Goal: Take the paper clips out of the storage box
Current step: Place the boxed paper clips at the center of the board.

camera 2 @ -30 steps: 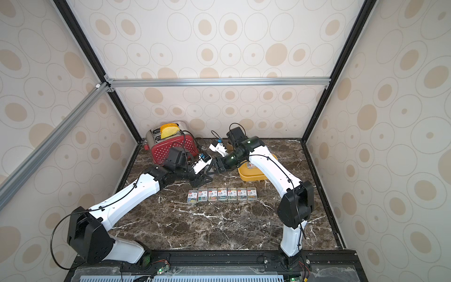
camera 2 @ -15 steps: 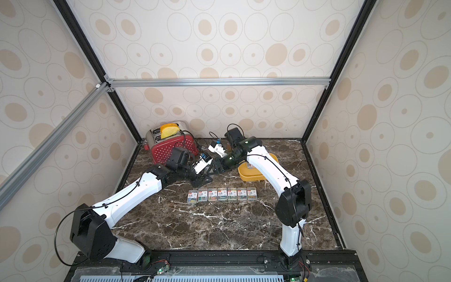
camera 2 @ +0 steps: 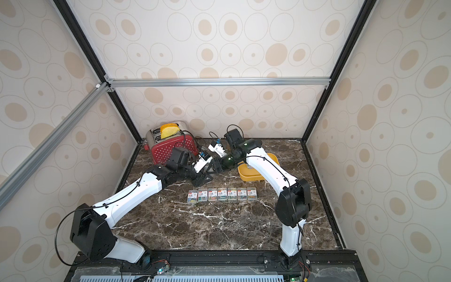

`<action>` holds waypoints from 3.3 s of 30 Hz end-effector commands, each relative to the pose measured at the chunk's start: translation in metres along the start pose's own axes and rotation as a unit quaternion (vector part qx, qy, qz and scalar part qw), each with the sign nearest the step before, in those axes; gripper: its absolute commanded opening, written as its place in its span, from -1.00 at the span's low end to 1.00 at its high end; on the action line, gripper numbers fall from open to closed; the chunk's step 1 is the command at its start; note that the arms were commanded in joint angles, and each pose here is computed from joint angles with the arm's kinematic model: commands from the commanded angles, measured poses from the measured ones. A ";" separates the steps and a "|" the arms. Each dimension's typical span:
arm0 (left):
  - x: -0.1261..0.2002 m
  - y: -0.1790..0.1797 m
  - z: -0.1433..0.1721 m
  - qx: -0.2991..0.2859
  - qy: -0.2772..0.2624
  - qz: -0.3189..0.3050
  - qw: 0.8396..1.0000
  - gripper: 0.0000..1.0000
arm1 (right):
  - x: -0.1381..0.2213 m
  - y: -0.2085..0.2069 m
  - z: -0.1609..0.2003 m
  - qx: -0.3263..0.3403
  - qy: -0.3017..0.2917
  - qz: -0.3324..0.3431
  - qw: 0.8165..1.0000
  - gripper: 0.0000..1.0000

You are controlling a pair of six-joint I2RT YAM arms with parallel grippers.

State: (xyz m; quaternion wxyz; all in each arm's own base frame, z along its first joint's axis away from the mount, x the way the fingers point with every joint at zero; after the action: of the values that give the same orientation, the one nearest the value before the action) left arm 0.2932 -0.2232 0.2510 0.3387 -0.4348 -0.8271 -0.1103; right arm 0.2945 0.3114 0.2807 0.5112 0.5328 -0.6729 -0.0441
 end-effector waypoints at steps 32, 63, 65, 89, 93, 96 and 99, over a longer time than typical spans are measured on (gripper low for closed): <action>0.060 0.007 -0.034 0.180 -0.137 0.015 0.974 0.83 | 0.069 -0.007 -0.005 -0.032 -0.111 -0.032 0.993 -0.84; 0.067 0.019 -0.082 0.358 -0.345 0.210 0.841 0.27 | 0.106 0.024 -0.037 -0.033 -0.228 -0.232 0.945 -0.78; 0.068 0.020 -0.084 0.357 -0.349 0.210 0.840 0.17 | 0.105 0.023 -0.036 -0.035 -0.227 -0.232 0.945 -0.78; 0.058 0.017 -0.087 0.308 -0.209 0.193 0.908 -1.00 | 0.107 0.001 -0.007 -0.010 -0.183 -0.112 0.977 0.37; 0.045 0.018 -0.073 0.292 -0.110 0.200 0.929 -1.00 | 0.113 -0.013 0.011 0.025 -0.158 -0.014 0.987 0.38; 0.036 0.016 -0.062 0.275 -0.042 0.206 0.938 -1.00 | 0.113 -0.020 0.021 0.048 -0.138 0.037 0.989 0.38; 0.031 0.014 -0.052 0.267 0.007 0.219 0.938 -1.00 | 0.109 -0.026 0.032 0.080 -0.133 0.080 0.985 0.41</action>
State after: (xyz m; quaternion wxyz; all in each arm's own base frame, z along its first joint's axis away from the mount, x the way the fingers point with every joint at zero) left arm 0.3368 -0.2255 0.3242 0.4001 -0.4752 -0.7478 0.2344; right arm 0.3113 0.2132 0.3311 0.3780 0.5235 -0.7566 -0.1032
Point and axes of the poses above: each gripper's point midway between its finger pads, its own x axis back along the fingers, its own y axis along the line the jaws close on, z = x × y, the point moved 7 cm from there along x, back along the fingers, and after that the axes turned 2 degrees about x, right-handed, at the moved point
